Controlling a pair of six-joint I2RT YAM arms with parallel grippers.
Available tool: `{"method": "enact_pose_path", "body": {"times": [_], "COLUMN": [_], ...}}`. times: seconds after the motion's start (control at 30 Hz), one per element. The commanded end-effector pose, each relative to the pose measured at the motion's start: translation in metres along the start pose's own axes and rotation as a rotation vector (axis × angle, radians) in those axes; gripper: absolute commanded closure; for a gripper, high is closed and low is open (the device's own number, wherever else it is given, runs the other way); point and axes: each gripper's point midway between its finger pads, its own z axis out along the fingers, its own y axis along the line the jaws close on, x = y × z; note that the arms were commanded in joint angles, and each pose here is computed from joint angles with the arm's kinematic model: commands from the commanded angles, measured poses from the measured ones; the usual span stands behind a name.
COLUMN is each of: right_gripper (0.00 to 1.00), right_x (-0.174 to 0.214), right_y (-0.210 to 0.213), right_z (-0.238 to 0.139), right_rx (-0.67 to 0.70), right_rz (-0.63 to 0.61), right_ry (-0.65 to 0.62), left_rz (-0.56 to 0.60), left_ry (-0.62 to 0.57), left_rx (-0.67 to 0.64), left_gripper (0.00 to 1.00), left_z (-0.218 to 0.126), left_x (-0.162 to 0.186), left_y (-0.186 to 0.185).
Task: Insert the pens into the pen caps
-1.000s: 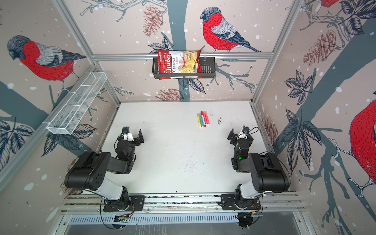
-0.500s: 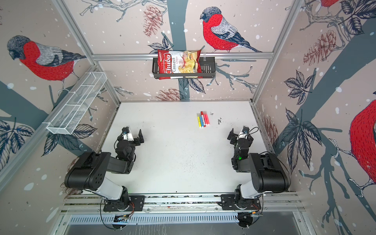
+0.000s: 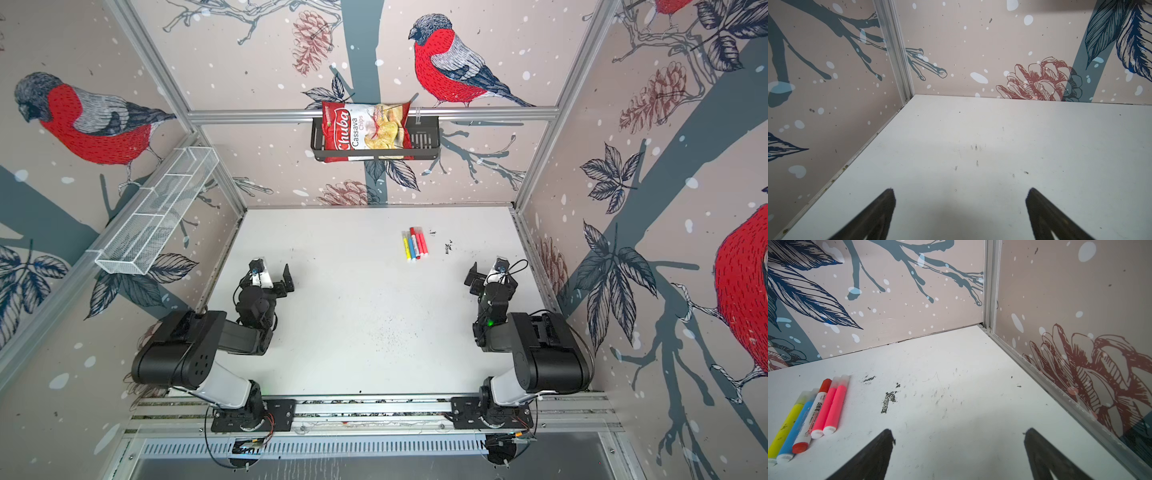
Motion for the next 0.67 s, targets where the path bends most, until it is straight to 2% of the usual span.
{"method": "enact_pose_path", "body": {"times": [0.0,0.63], "right_gripper": [0.01,0.01], "right_x": [-0.0062,-0.0059], "right_y": [0.0017,0.0019], "right_z": [0.0004,0.0014], "right_rx": [-0.007,-0.007], "right_rz": [0.010,0.009], "right_ry": [-0.021,-0.018], "left_rz": [-0.004,-0.004], "left_ry": [-0.013,-0.012], "left_rx": [0.008,0.012], "left_gripper": [0.02,0.02], "left_z": [0.0001,0.0010], "left_x": [-0.0037,-0.0040], "left_y": [-0.0007,-0.0013]}}
